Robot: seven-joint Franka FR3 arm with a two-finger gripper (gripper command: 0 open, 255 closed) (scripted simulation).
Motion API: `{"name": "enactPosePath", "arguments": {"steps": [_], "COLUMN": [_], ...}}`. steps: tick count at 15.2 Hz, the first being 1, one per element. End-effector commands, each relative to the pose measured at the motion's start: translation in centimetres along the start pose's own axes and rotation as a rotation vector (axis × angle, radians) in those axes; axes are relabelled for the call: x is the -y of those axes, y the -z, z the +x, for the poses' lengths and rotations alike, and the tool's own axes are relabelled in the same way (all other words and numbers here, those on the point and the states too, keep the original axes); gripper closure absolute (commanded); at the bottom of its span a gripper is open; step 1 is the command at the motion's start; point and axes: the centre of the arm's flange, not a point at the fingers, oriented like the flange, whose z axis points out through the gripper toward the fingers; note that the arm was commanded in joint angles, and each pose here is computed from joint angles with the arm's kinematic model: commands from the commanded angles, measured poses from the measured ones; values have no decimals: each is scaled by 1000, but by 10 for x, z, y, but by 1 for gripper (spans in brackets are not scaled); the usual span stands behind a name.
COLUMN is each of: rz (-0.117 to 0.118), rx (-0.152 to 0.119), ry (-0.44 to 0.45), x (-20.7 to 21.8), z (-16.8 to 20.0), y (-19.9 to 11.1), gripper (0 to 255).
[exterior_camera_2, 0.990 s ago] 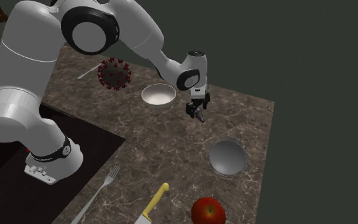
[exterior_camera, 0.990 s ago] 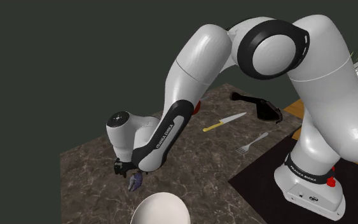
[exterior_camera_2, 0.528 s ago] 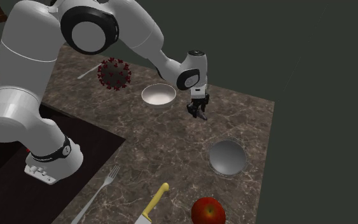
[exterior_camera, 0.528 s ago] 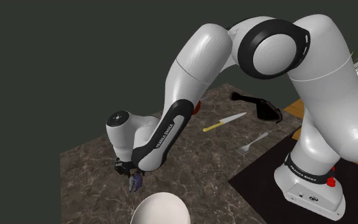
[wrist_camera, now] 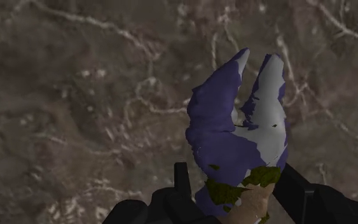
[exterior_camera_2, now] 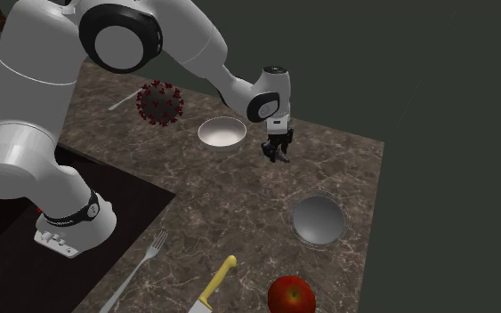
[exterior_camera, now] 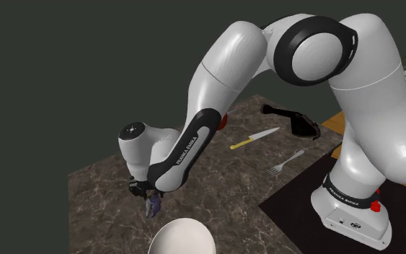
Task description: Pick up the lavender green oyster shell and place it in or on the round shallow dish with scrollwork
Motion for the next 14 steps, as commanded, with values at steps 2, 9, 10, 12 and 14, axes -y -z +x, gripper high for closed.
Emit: {"name": "enactPosePath", "arguments": {"steps": [2, 9, 10, 12, 14], "rz": [0, 0, 0, 0, 0], "rx": [0, 0, 0, 0, 0], "ry": [0, 0, 0, 0, 0], "x": [1, 4, 4, 5, 6], "z": [1, 4, 4, 5, 6], "y": [17, 53, 59, 69, 80], "gripper": [255, 255, 255, 255, 255]}}
